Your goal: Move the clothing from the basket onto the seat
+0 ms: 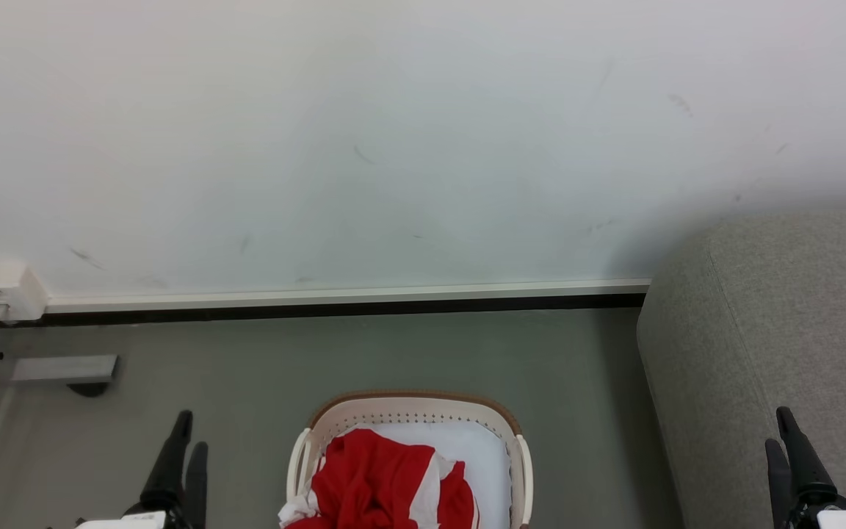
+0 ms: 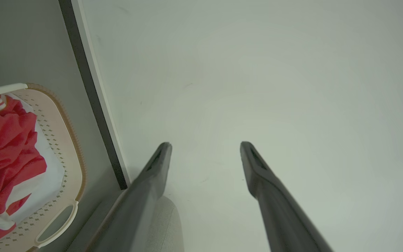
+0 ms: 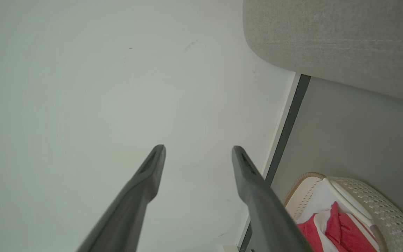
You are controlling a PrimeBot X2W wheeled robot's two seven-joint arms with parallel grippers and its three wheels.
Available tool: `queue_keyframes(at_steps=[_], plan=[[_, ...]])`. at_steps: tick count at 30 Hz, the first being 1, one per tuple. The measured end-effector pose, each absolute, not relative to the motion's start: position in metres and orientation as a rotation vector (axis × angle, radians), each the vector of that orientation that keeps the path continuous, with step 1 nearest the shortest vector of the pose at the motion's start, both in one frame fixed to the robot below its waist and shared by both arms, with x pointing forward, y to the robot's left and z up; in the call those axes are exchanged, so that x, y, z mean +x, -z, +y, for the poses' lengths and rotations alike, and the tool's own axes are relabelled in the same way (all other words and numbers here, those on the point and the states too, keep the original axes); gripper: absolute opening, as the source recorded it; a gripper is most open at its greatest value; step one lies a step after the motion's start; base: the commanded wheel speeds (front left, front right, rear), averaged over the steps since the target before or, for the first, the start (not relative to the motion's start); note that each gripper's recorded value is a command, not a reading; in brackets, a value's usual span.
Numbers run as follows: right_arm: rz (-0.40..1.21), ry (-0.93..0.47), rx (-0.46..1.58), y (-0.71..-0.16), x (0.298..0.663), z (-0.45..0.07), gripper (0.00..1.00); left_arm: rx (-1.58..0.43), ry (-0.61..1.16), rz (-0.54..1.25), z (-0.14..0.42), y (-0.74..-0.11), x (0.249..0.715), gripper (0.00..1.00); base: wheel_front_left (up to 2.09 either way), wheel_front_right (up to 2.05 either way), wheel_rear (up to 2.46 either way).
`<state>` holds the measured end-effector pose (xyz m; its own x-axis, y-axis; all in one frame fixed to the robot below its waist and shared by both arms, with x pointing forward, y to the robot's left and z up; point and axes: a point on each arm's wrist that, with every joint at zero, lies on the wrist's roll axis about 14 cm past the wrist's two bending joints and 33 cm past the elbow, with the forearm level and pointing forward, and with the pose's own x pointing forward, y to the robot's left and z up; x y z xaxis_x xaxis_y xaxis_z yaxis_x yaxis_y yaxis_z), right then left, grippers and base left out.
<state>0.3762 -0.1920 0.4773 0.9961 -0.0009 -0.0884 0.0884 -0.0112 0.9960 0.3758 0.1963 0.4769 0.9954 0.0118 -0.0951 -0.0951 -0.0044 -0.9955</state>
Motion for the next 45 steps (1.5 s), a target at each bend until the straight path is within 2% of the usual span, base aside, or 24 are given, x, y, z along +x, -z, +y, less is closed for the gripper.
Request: queue_keyframes(at_steps=[10, 28, 45], plan=[[0.073, 0.064, 1.408, -0.479, 0.378, -0.187, 1.00, -1.471, -0.121, 0.040, 0.204, -0.476, 0.374, 1.00, 0.00, 0.00, 0.00], [0.064, -0.038, 0.955, -0.495, 0.382, -0.164, 1.00, -1.094, -0.113, 0.051, 0.199, -0.483, 0.373, 1.00, 0.00, 0.00, 0.00], [0.072, -0.090, 0.680, -0.491, 0.381, -0.149, 1.00, -0.790, -0.128, 0.069, 0.199, -0.477, 0.366, 1.00, 0.00, 0.00, 0.00]])
